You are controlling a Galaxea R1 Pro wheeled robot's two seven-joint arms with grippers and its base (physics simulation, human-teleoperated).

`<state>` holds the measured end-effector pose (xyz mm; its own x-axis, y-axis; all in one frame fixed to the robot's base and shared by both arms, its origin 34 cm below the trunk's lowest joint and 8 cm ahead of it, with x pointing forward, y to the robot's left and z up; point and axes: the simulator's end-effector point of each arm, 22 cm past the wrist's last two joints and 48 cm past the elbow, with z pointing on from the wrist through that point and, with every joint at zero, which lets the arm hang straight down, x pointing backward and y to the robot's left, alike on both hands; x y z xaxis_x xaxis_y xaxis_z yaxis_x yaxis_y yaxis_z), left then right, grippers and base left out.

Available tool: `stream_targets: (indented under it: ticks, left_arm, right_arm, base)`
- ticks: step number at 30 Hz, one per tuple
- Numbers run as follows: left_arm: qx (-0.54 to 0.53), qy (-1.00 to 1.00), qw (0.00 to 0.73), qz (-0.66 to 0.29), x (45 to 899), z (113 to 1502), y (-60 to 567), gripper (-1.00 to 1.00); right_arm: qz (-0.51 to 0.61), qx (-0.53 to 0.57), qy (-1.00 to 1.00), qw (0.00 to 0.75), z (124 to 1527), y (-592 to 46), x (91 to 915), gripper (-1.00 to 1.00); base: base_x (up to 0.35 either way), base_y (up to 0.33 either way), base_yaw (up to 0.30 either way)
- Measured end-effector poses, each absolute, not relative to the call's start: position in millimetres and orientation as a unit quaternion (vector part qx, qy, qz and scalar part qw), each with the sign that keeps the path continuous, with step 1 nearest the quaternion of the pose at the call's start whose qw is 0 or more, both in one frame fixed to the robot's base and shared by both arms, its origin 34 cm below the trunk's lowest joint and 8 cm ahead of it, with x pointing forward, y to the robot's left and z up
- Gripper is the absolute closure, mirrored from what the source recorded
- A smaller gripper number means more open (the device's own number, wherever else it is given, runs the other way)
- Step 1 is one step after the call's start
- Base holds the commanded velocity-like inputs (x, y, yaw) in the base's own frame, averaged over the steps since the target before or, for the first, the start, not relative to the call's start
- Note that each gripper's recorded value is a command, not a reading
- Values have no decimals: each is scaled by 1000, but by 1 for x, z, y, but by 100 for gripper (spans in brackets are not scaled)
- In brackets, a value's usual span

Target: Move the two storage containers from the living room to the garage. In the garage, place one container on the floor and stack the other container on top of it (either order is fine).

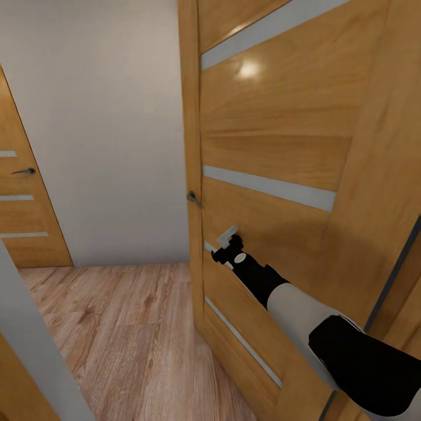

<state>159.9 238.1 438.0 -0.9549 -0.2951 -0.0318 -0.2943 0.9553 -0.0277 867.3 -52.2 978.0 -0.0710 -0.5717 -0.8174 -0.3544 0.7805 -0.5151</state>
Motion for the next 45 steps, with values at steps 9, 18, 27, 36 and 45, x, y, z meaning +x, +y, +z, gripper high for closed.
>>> stream_targets:
  ticks: [9,18,27,36,45]
  left_arm:
    - [-149,989,18,-11,160,438,238,-100]
    - [-149,989,18,-11,160,438,238,-100]
    - [-150,988,22,-10,164,438,239,-100]
    - [-150,988,22,-11,164,438,239,-100]
    - [-150,988,22,-12,164,438,238,-100]
  right_arm:
    - [-100,-303,723,613,988,-57,871,-100]
    - [-101,-303,716,621,992,-55,871,-100]
    - [-102,-289,716,627,1000,-55,871,-100]
    - [-90,-291,718,627,994,-57,872,-100]
    - [-102,-271,719,632,999,-67,875,-100]
  base:
    - [0,0,0]
    - [0,0,0]
    - [0,0,0]
    - [0,0,0]
    - [0,0,184]
